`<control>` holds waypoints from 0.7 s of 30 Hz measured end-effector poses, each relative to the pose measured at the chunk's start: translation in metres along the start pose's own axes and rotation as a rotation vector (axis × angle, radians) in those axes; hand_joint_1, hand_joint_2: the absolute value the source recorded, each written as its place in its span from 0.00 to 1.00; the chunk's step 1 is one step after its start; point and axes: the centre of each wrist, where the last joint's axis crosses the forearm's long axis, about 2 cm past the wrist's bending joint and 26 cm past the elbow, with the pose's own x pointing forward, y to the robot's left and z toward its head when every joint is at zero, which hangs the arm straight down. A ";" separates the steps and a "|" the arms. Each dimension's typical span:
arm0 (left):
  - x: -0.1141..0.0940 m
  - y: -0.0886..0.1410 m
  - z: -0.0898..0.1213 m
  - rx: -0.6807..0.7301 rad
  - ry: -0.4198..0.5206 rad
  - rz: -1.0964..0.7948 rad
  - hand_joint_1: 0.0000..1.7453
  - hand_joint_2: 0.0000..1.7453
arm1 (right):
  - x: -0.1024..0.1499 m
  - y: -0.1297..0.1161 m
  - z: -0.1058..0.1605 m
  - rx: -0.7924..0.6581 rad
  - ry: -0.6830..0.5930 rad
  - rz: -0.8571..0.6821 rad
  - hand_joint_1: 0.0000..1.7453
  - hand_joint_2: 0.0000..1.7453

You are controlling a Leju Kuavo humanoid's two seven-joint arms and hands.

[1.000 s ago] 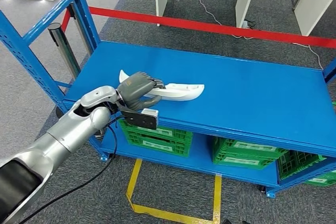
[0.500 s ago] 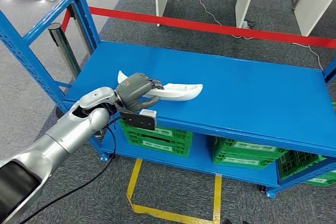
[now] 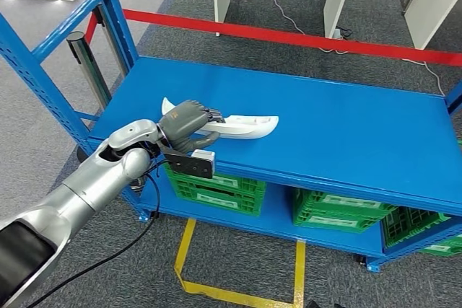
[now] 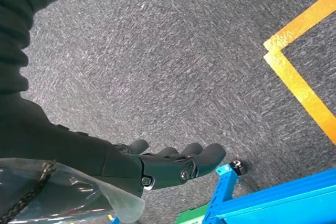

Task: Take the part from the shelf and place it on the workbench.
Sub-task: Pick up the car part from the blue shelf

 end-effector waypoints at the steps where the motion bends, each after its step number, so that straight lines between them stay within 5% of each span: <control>1: 0.000 0.000 0.000 0.000 0.000 0.000 1.00 1.00 | 0.000 0.000 0.000 0.000 -0.001 0.000 0.00 1.00; 21: 0.002 0.000 -0.002 -0.002 -0.004 0.013 1.00 1.00 | 0.004 -0.003 -0.003 -0.008 -0.004 -0.006 0.00 1.00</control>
